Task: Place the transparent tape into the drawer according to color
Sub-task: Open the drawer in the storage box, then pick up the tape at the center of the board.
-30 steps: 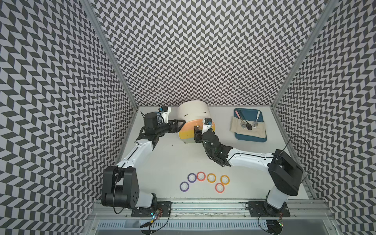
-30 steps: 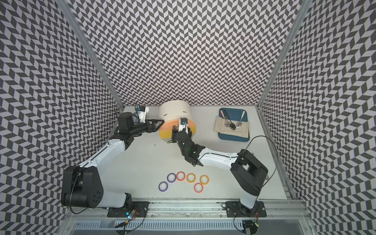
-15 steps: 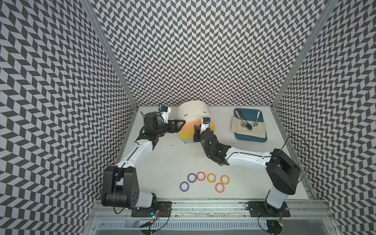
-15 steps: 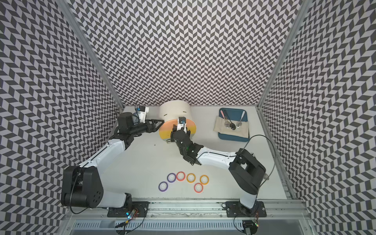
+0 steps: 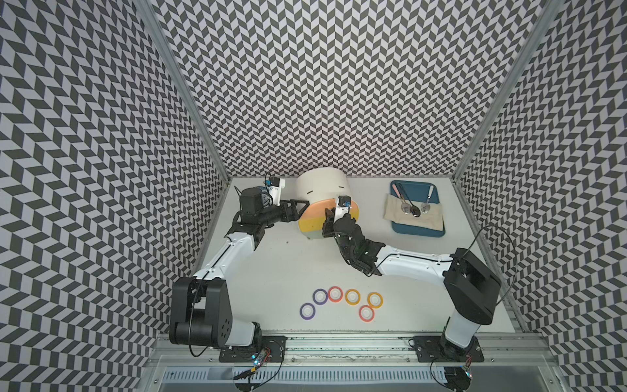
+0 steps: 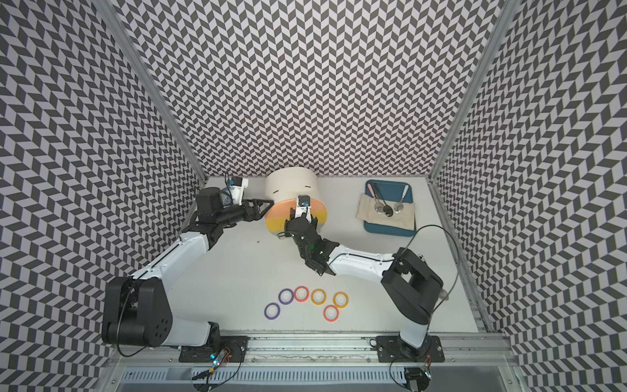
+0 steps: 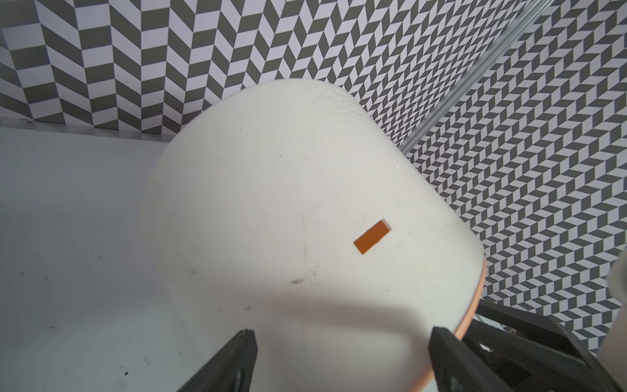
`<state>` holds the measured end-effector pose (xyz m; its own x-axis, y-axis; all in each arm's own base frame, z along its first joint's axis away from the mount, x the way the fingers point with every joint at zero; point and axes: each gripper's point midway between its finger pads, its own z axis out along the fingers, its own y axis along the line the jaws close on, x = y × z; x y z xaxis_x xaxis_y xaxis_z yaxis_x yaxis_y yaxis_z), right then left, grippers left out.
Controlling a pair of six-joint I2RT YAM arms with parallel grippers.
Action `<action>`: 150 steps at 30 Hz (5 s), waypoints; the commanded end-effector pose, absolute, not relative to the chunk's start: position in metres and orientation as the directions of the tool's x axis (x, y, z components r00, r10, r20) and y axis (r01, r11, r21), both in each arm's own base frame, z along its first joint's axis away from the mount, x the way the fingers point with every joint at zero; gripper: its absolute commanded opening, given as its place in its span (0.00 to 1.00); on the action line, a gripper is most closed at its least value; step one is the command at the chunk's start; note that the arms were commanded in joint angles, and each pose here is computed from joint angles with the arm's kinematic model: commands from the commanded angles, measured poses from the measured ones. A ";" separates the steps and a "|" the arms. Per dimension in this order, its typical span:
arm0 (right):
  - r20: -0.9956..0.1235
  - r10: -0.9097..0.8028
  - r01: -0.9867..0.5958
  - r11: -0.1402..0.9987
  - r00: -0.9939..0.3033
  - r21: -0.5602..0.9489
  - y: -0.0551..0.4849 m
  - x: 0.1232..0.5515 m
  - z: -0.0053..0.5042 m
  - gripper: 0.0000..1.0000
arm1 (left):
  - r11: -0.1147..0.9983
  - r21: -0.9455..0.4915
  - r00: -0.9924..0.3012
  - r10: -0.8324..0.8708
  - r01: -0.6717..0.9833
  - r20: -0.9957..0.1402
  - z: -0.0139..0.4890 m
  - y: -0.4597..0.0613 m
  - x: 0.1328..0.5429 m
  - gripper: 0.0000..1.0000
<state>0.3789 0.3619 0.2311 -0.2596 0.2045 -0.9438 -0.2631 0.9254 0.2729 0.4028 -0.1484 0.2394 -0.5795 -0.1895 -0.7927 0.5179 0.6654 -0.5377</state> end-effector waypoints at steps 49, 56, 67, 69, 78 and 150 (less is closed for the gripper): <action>-0.914 0.177 -0.327 0.895 -0.364 0.303 0.365 0.284 0.237 0.64 | 0.664 -0.559 -0.627 -0.171 0.497 -0.760 0.222 -0.149 0.396 0.84; -0.902 0.136 -0.391 0.867 -0.409 0.309 0.355 0.264 0.248 0.85 | 0.661 -0.556 -0.614 -0.178 0.504 -0.769 0.230 -0.149 0.394 0.86; -0.818 -0.021 -0.445 0.847 -0.575 0.292 0.304 0.215 0.205 1.00 | 0.691 -0.528 -0.576 -0.196 0.493 -0.794 0.247 -0.140 0.383 0.97; -0.791 -0.038 -0.436 0.850 -0.611 0.296 0.291 0.207 0.196 1.00 | 0.700 -0.526 -0.573 -0.201 0.483 -0.795 0.248 -0.137 0.379 1.00; -0.630 -0.049 -0.336 0.876 -0.775 0.345 0.237 0.198 0.147 0.97 | 0.793 -0.469 -0.543 -0.214 0.388 -0.812 0.252 -0.111 0.358 1.00; 0.020 -0.416 -0.416 0.907 -0.909 -0.062 0.183 0.137 0.000 0.19 | 0.817 -0.494 -0.617 -0.230 0.299 -0.753 0.209 -0.094 0.341 1.00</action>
<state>0.1464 0.1939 0.0133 -0.9194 -0.3912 -0.0405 -0.3909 0.9203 -0.0158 0.3412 -0.0959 0.2035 -0.6367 -0.2426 -0.7320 0.2772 0.8137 -0.5109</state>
